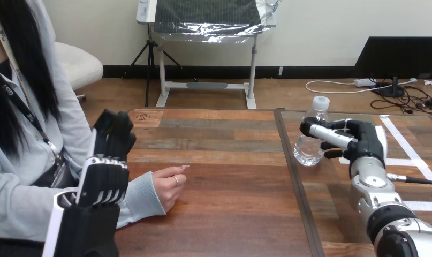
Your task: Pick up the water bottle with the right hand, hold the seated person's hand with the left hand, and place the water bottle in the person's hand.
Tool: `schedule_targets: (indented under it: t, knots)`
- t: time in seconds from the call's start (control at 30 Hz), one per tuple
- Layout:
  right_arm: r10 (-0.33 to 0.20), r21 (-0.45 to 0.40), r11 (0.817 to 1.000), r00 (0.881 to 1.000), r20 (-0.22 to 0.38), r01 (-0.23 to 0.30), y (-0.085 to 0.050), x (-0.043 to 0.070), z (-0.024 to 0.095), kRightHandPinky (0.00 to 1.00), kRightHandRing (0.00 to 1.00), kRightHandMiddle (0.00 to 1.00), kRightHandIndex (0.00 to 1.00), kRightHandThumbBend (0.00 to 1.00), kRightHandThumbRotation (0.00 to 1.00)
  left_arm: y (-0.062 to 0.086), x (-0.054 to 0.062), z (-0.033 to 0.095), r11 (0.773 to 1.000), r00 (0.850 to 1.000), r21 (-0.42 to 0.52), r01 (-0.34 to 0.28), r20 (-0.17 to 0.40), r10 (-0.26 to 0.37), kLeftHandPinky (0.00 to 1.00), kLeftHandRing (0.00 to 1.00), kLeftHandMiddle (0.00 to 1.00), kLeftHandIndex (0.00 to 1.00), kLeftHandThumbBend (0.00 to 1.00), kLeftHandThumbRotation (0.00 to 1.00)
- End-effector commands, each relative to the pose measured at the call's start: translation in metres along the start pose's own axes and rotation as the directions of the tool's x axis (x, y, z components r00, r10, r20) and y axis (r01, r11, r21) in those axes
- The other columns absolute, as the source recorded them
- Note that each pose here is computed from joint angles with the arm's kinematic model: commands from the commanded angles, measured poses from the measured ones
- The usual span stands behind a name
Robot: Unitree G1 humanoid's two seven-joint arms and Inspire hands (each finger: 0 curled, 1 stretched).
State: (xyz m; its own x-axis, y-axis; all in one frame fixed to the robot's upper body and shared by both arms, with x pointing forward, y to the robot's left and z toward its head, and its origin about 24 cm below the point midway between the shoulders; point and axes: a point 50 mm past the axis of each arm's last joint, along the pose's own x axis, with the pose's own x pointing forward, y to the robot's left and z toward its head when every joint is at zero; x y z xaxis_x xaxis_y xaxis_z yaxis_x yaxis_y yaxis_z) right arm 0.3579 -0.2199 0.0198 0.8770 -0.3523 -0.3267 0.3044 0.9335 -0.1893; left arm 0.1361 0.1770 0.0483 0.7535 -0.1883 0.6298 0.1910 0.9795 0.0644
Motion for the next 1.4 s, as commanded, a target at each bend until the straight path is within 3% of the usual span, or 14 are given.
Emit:
schedule_targets:
  t: [0.0, 0.5, 0.6, 1.1, 1.37]
  knots:
    - [-0.017, -0.007, 1.0, 0.993, 0.118, 0.018, -0.004, 0.003, 0.026, 0.28, 0.3, 0.34, 0.25, 0.76, 0.0, 0.0, 0.016, -0.002, 1.0, 0.997, 0.015, 0.023, 0.074, -0.024, 1.0, 1.0, 1.0, 1.0, 1.0, 0.64]
    - [-0.025, -0.08, 0.996, 0.989, 0.146, 0.037, -0.008, 0.002, 0.018, 0.35, 0.38, 0.37, 0.29, 0.79, 0.0, 0.002, 0.019, -0.008, 0.999, 0.998, 0.029, 0.039, 0.053, -0.041, 1.0, 1.0, 1.0, 0.99, 1.0, 0.65]
    - [-0.022, -0.077, 0.997, 0.991, 0.13, 0.032, -0.008, 0.002, 0.016, 0.34, 0.36, 0.37, 0.3, 0.79, 0.0, 0.003, 0.02, -0.01, 0.999, 0.997, 0.037, 0.034, 0.062, -0.037, 0.99, 0.99, 1.0, 0.99, 1.0, 0.66]
    - [0.005, -0.014, 1.0, 0.982, 0.187, -0.003, -0.008, -0.004, 0.004, 0.31, 0.33, 0.35, 0.29, 0.77, 0.0, 0.004, 0.023, -0.015, 0.999, 0.998, 0.035, 0.039, 0.047, -0.041, 0.97, 0.98, 0.99, 0.98, 1.0, 0.61]
    - [0.0, -0.04, 0.999, 0.976, 0.219, 0.009, -0.009, -0.009, -0.004, 0.32, 0.35, 0.36, 0.3, 0.74, 0.0, 0.005, 0.024, -0.018, 0.998, 0.999, 0.035, 0.043, 0.027, -0.044, 0.97, 0.98, 0.99, 0.98, 1.0, 0.58]
